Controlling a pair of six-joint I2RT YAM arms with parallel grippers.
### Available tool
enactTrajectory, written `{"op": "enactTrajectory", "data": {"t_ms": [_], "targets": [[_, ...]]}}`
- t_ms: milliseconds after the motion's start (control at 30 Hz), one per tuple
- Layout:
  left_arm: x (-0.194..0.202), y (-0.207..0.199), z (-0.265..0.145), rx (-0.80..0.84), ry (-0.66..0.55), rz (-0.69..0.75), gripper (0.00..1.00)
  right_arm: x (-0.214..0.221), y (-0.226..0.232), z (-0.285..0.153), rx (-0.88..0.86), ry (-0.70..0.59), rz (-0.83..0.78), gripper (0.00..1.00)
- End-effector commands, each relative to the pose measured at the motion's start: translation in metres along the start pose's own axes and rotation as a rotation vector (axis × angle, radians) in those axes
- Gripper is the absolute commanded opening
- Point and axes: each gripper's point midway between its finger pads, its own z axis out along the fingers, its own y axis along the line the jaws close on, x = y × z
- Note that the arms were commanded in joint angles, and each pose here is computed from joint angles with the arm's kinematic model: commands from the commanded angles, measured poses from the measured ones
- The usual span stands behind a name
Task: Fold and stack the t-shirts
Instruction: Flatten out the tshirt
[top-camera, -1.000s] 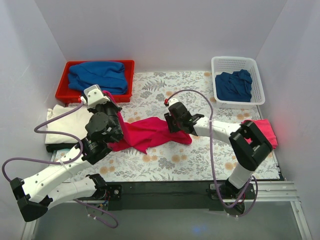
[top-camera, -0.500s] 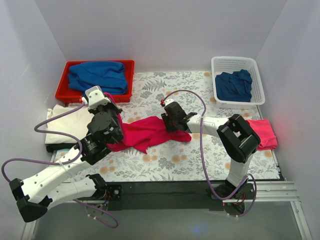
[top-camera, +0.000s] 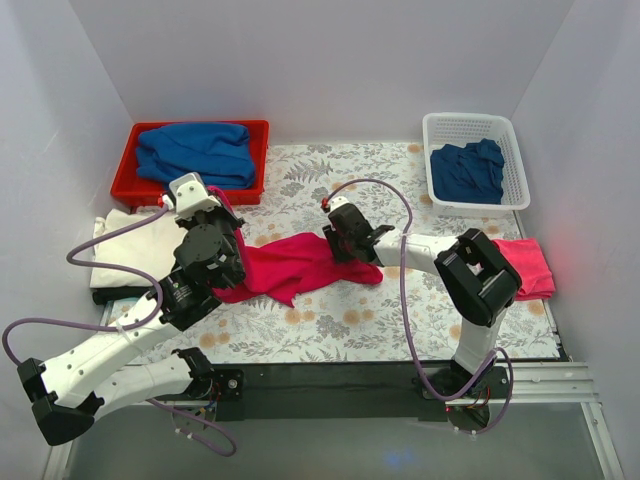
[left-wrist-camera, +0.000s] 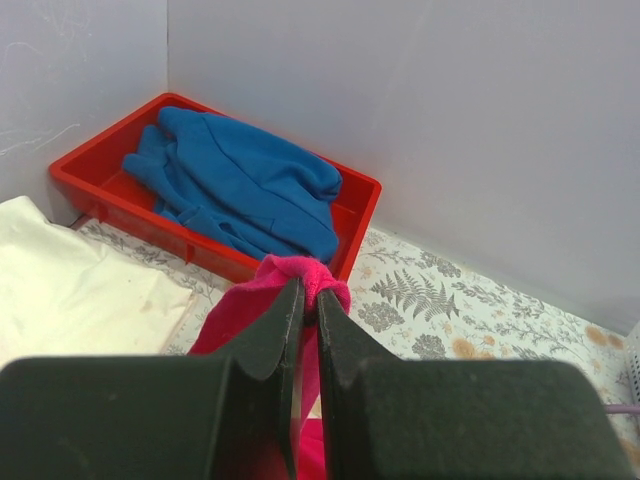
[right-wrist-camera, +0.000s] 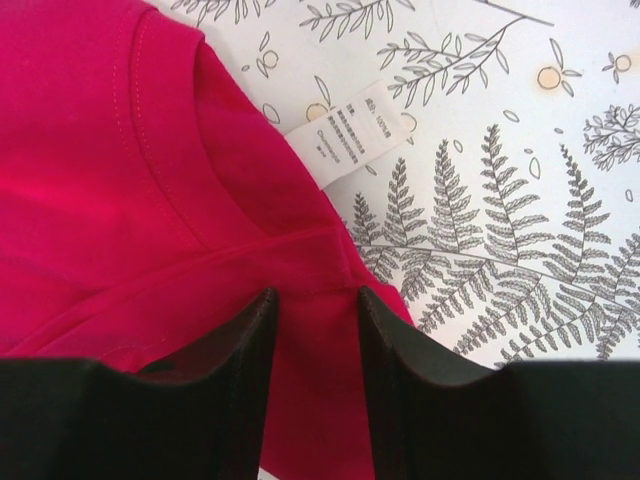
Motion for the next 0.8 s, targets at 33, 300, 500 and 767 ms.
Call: {"op": "enactTrajectory", "data": {"t_ms": [33, 300, 500, 767], "targets": [[-0.017, 0.002, 0.000, -0.002, -0.013, -0.050, 0.00, -0.025, -0.003, 0.008, 0.036, -0.056, -0.012, 0.43], [-0.014, 0.001, 0.000, 0.001, -0.009, -0.047, 0.00, -0.023, 0.002, 0.026, 0.022, -0.039, -0.023, 0.41], [-0.015, 0.003, -0.001, 0.000, -0.007, -0.045, 0.00, -0.009, 0.000, 0.031, 0.032, -0.008, -0.004, 0.23], [-0.011, 0.000, 0.000, 0.004, 0.000, -0.040, 0.00, -0.010, -0.018, 0.012, 0.119, -0.032, 0.017, 0.08]]}}
